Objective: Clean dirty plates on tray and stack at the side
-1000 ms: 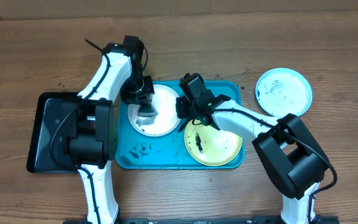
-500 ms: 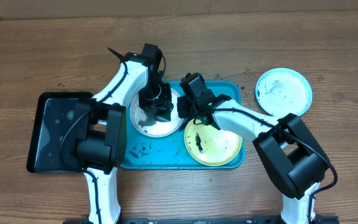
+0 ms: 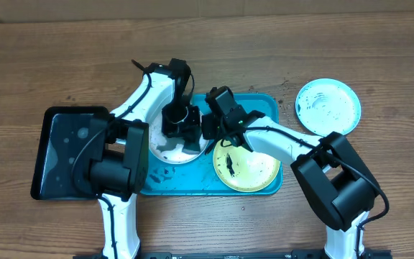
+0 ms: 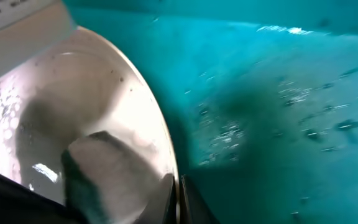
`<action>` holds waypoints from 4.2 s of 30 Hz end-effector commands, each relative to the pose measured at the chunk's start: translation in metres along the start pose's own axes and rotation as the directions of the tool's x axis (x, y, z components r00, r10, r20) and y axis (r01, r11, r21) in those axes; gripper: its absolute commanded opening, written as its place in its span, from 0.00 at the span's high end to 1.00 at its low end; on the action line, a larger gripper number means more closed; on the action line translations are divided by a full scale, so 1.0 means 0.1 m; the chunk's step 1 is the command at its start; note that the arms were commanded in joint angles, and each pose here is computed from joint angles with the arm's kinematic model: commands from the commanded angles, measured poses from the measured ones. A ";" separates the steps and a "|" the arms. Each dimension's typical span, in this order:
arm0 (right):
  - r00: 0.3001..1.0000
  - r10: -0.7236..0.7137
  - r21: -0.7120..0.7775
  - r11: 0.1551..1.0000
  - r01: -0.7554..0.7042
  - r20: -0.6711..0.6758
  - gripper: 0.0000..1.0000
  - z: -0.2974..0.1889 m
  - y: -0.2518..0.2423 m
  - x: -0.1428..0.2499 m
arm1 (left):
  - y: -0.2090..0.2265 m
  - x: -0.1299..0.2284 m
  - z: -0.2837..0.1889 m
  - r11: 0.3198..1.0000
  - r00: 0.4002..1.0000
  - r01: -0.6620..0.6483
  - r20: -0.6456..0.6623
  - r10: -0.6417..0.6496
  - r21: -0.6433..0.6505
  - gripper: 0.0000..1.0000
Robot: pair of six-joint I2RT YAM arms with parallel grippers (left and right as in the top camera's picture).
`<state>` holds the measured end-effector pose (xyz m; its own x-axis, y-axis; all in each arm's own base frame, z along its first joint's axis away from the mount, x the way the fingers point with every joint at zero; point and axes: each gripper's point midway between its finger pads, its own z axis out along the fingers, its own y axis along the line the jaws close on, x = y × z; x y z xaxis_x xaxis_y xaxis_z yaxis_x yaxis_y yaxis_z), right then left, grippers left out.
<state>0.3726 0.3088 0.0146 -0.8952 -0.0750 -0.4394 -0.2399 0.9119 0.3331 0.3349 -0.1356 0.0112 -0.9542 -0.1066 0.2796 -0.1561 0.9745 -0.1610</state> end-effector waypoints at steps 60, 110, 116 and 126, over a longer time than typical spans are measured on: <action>0.999 0.000 0.016 1.000 -0.001 0.036 0.96 -0.04 -0.03 -0.15 | 1.27 -0.53 -0.73 0.887 0.893 0.432 0.215 -0.395 -0.164 0.96; -0.016 -0.959 0.756 -0.233 0.612 -0.283 0.96 -2.03 1.60 -0.74 | 2.39 0.27 -2.47 0.738 0.585 0.636 0.482 -0.652 0.225 0.96; 0.015 -0.952 0.765 -0.236 0.599 -0.306 0.96 -2.07 1.54 -0.75 | 2.36 0.26 -2.47 0.743 0.592 0.627 0.477 -0.650 0.234 0.96; 0.018 -0.952 0.766 -0.236 0.598 -0.307 0.96 -2.08 1.54 -0.76 | 2.36 0.26 -2.47 0.743 0.592 0.625 0.476 -0.650 0.238 0.96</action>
<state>0.3252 0.3749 0.2431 0.1141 -0.9934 -0.0137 -0.2286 -0.0129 -0.9734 0.3364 0.1426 0.2125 -0.5685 -0.8029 -0.1792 -0.7882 0.5940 -0.1610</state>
